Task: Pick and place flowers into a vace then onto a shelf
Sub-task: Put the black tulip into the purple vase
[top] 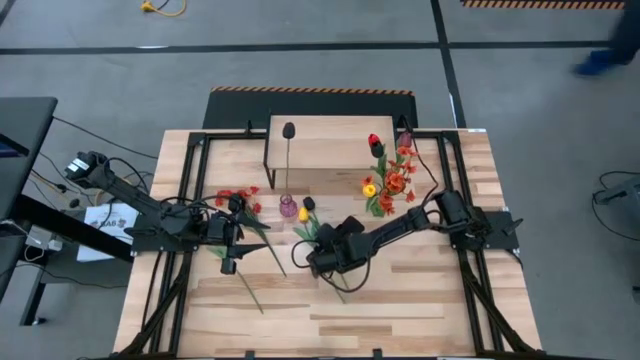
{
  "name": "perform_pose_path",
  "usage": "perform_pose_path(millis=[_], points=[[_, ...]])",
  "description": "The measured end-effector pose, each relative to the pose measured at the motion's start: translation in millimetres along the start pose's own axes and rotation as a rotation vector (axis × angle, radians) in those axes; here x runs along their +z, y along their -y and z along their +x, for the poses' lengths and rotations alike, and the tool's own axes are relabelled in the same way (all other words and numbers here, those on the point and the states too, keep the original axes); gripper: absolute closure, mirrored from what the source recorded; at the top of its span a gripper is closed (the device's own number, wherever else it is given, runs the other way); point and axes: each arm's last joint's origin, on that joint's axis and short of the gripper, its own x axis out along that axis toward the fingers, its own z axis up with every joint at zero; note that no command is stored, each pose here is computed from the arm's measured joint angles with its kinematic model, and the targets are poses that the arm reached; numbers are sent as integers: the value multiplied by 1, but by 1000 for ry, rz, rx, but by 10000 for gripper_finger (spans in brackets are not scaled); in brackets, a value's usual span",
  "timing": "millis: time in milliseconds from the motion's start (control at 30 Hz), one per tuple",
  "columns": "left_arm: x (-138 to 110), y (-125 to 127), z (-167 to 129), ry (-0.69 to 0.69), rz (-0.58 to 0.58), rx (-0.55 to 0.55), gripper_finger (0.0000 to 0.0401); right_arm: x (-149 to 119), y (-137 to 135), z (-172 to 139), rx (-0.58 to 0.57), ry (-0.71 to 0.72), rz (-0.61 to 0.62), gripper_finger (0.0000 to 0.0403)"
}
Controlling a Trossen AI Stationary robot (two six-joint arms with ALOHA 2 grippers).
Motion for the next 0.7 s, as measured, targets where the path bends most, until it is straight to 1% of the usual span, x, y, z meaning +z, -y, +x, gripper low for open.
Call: perform_pose_path(millis=[100,167,500,667,700], points=[[0,0,0,0,0,0,220,3,2,2,11,-20,11,193],[0,0,0,0,0,0,220,4,3,3,23,-39,18,207],[0,0,0,-1,0,-1,220,3,3,5,29,-57,15,337],[0,0,0,-1,-1,-1,220,3,4,5,21,-61,9,389],[0,0,0,-1,-1,-1,220,2,4,5,21,-62,10,394]])
